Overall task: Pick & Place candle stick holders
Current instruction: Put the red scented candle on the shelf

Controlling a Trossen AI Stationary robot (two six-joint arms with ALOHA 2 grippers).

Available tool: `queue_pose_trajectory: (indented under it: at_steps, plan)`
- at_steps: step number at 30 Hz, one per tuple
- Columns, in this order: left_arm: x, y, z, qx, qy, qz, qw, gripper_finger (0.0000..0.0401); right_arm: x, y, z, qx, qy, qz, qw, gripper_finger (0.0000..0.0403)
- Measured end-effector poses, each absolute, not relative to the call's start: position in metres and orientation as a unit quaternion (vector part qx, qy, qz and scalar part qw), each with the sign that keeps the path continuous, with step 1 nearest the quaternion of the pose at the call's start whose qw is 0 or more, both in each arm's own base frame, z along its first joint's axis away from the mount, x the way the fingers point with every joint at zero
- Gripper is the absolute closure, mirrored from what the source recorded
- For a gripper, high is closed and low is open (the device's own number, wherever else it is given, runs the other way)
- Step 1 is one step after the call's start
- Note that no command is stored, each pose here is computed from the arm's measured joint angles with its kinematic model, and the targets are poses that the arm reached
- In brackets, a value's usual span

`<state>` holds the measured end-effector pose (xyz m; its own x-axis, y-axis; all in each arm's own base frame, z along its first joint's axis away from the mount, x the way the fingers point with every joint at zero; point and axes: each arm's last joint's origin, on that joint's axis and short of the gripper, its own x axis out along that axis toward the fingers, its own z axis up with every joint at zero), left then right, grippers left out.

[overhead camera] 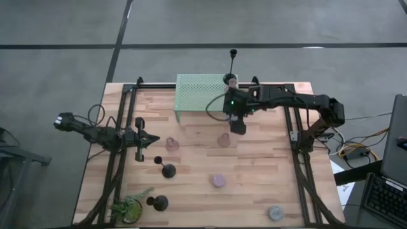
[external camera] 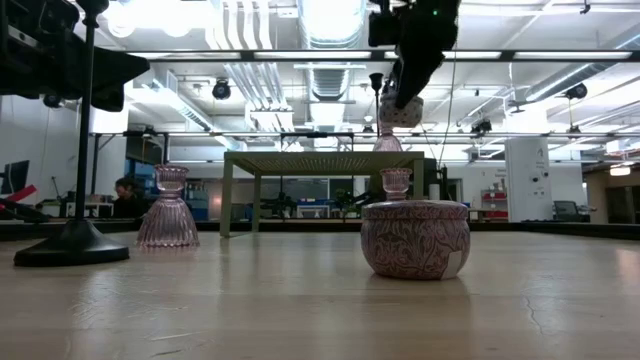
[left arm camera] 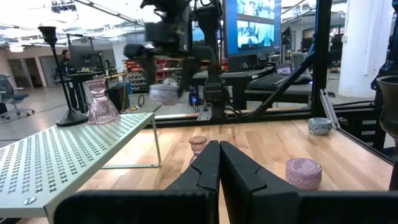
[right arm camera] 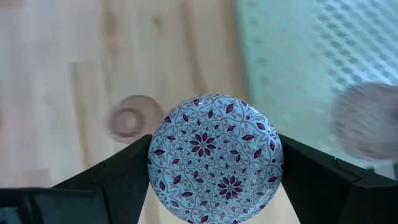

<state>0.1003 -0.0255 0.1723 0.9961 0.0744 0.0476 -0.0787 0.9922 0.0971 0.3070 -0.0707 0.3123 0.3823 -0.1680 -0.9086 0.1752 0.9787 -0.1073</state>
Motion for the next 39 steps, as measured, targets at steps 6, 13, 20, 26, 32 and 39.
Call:
queue_pose_trajectory:
  at_steps: [6, 13, 20, 26, 32, 39]
  plan:
    - [0.1, -0.025, 0.172, 0.05, -0.022, 0.038, 0.998, 0.0387, 0.301, -0.094, 0.311, 0.018, 0.546, -0.127, 0.828, 0.0093]
    - [0.1, -0.025, 0.172, 0.05, -0.022, 0.038, 0.998, 0.0387, 0.3, -0.111, 0.313, 0.028, 0.526, -0.151, 0.836, 0.0097]
    - [0.1, -0.025, 0.172, 0.05, -0.022, 0.038, 0.998, 0.0387, 0.301, -0.114, 0.313, 0.043, 0.516, -0.163, 0.84, 0.0094]
    - [0.1, -0.025, 0.172, 0.049, -0.022, 0.038, 0.998, 0.0387, 0.3, -0.115, 0.307, 0.045, 0.522, -0.168, 0.835, 0.0093]
    - [0.1, -0.025, 0.172, 0.05, -0.022, 0.038, 0.998, 0.0387, 0.299, -0.12, 0.306, 0.048, 0.52, -0.176, 0.834, 0.0099]
    - [0.1, -0.026, 0.172, 0.049, -0.022, 0.038, 0.998, 0.0387, 0.297, -0.126, 0.304, 0.054, 0.517, -0.185, 0.834, 0.0091]
